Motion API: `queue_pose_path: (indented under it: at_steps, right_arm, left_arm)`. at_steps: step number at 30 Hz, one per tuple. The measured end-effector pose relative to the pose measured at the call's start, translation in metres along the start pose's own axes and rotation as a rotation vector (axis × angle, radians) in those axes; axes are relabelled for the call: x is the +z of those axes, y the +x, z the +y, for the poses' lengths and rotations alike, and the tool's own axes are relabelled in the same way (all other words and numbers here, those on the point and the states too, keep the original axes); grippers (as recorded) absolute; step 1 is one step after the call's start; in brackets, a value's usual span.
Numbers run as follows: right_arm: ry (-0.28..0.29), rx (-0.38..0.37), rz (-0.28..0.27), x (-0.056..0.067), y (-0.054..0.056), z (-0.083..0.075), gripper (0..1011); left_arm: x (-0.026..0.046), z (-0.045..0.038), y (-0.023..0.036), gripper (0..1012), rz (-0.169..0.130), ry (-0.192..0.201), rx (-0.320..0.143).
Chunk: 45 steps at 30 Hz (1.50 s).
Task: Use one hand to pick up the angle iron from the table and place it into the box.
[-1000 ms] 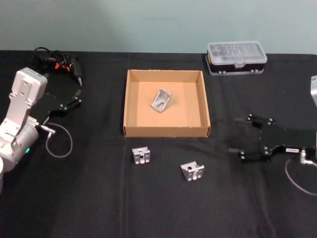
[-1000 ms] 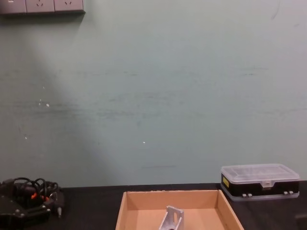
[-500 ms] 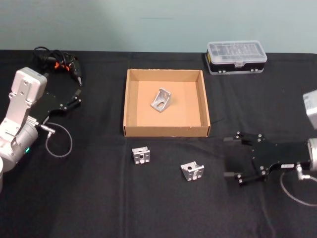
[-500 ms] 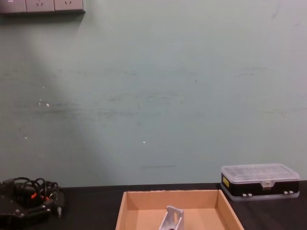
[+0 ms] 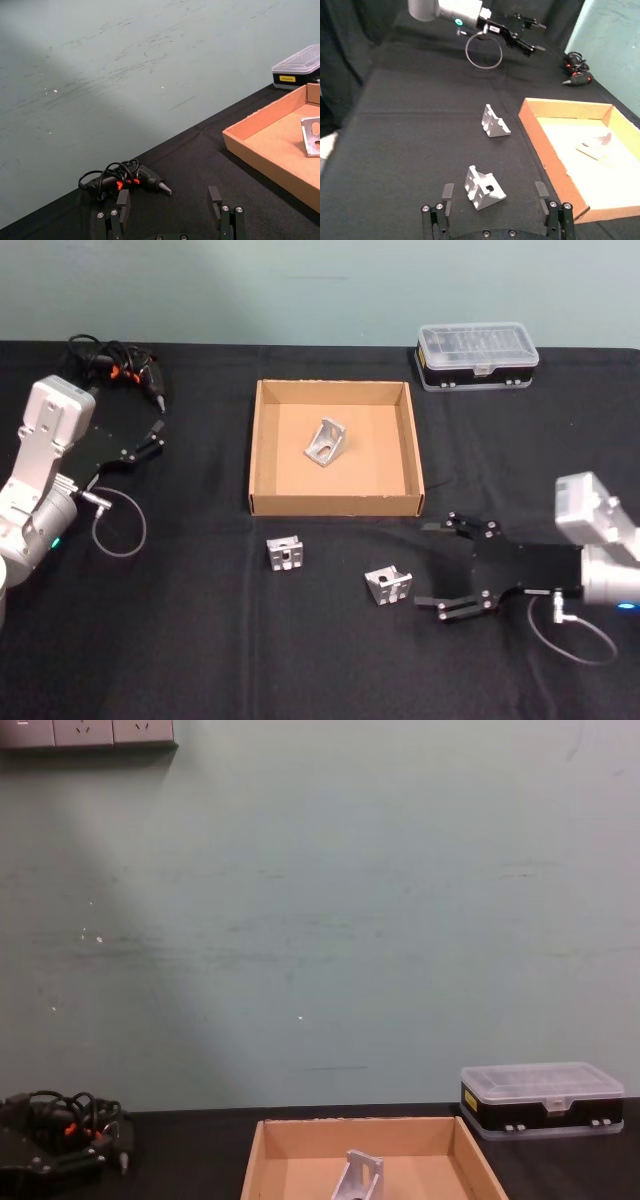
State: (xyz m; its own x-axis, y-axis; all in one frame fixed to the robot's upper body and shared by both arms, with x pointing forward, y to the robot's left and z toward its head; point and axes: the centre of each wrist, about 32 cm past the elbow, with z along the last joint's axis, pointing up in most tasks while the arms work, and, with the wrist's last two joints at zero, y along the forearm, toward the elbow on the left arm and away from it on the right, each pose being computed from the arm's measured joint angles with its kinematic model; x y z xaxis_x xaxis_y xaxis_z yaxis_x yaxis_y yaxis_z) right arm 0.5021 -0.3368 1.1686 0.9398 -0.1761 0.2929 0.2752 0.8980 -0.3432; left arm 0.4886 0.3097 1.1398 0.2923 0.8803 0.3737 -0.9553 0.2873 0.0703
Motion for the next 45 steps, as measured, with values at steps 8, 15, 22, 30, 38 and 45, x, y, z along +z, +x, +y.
queue_pose_path:
  at_steps: [8, 15, 22, 30, 38, 45]
  right_arm:
    - [-0.022, -0.006, -0.012, 0.006, -0.005, 0.018, 1003]
    - [-0.046, 0.025, 0.041, 0.010, 0.000, 0.025, 1003]
    - [-0.084, 0.045, 0.089, 0.012, 0.003, 0.029, 1003]
    - [-0.102, 0.060, 0.121, 0.013, 0.005, 0.033, 1003]
    - [-0.095, 0.065, 0.146, 0.012, 0.008, 0.036, 1003]
    - [-0.095, 0.076, 0.157, 0.012, 0.009, 0.036, 1003]
  left_arm:
    - [0.0000, 0.0000, 0.0000, 1011, 0.000, 0.000, 0.000]
    - [0.0000, 0.0000, 0.0000, 1011, 0.000, 0.000, 0.000]
    - [0.0000, 0.0000, 0.0000, 1011, 0.000, 0.000, 0.000]
    - [0.0000, 0.0000, 0.0000, 1011, 0.000, 0.000, 0.000]
    - [0.0000, 0.0000, 0.0000, 1011, 0.000, 0.000, 0.000]
    - [0.0000, 0.0000, 0.0000, 1011, 0.000, 0.000, 0.000]
